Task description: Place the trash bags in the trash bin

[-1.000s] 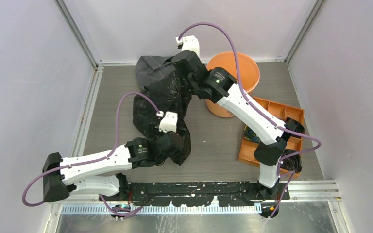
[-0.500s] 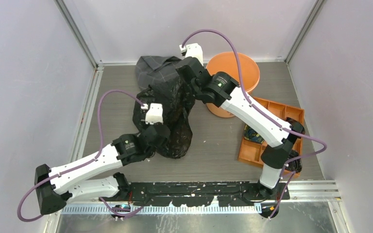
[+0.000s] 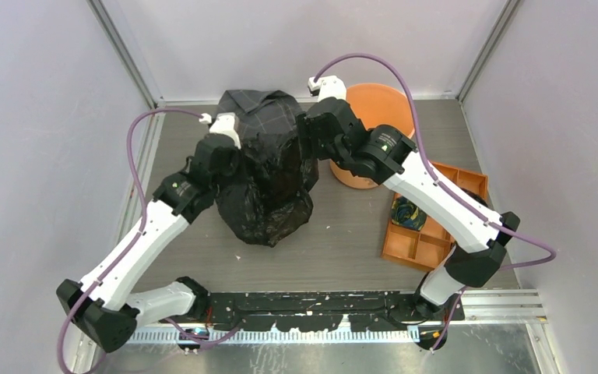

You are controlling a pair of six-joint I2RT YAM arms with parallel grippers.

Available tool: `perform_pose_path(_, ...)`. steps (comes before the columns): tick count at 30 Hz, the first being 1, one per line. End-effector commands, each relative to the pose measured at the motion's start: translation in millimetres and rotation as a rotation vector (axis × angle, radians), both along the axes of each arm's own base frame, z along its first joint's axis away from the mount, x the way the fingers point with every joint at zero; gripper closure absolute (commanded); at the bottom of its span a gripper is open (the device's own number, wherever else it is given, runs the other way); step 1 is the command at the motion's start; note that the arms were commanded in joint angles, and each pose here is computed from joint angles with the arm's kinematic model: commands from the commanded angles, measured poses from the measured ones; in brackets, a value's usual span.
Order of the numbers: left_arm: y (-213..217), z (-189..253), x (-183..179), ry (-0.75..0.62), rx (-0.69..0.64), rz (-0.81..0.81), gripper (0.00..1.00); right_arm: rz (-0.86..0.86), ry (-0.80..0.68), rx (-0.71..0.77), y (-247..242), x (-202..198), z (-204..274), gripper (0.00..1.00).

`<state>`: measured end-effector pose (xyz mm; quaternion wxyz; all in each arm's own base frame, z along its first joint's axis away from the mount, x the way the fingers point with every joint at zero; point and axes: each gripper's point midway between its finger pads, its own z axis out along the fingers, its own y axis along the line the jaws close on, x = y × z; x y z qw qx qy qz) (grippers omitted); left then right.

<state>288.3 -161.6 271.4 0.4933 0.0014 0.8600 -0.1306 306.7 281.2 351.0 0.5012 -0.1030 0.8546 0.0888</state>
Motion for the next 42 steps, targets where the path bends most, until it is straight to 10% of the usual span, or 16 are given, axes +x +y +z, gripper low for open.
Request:
perform_pose_path(1, 0.3, 11.2, 20.4, 0.050, -0.146, -0.072, 1.00, 0.056, -0.016, 0.082, 0.6, -12.1, 21.2, 0.22)
perform_pose_path(5, 11.1, 8.7, 44.6, 0.098, -0.263, -0.055, 1.00, 0.060, -0.030, 0.092, -7.7, -17.9, 29.4, 0.01)
perform_pose_path(31, 77.2, 51.2, 24.9, 0.001, -0.393, 0.063, 1.00, -0.020, 0.121, -0.092, -64.8, 83.6, -41.6, 0.01)
perform_pose_path(42, 71.6, 72.7, 3.8, -0.057, -0.395, 0.005, 1.00, 0.080, 0.174, -0.129, -45.6, 100.6, -72.7, 0.34)
